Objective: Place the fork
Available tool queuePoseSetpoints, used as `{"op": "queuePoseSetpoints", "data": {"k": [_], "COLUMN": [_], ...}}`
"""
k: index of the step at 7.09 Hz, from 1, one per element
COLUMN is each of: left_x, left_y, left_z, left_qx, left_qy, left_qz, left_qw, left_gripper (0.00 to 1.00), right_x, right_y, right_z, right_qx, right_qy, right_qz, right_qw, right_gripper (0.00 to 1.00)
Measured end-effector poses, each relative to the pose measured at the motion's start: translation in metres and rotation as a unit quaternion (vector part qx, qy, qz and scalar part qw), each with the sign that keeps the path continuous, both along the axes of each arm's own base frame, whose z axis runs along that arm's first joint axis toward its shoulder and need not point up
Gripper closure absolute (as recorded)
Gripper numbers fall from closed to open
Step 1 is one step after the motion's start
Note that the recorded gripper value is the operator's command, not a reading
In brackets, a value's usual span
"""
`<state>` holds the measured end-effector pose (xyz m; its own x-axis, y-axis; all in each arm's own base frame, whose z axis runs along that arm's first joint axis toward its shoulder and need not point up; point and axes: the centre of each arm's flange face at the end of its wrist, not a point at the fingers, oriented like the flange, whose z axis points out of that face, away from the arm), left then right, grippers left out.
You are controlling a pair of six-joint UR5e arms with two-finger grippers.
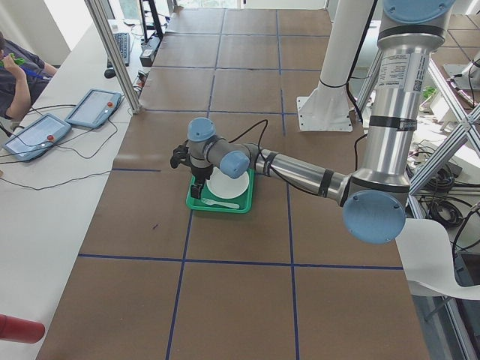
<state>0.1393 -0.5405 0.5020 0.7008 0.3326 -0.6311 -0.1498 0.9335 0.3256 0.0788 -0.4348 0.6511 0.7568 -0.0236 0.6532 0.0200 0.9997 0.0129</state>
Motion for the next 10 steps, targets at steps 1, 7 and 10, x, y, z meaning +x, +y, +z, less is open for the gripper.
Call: {"op": "queuePoseSetpoints", "data": {"k": [1,7,10], "left_x": [-0.037,-0.204,-0.209], "left_y": [-0.009,0.054,0.064], "left_z": [0.002,0.139,0.149], "left_qx": [0.043,-0.086,-0.136], "left_qy": [-0.019,-0.016,-0.014], "left_qz": [0.029,-0.021,-0.025], "left_qw": [0.9985,0.996,0.9903], "left_gripper": [0.0,0.0,0.0], "right_x": [0.0,0.0,0.0], "right_y": [0.0,0.0,0.0], "right_z": [0.0,0.0,0.0], "right_qx": [0.0,0.0,0.0], "right_qy": [0.0,0.0,0.0], "right_qz": [0.0,0.0,0.0], "right_qw": [1.0,1.0,1.0], "right_gripper": [0.0,0.0,0.0]}}
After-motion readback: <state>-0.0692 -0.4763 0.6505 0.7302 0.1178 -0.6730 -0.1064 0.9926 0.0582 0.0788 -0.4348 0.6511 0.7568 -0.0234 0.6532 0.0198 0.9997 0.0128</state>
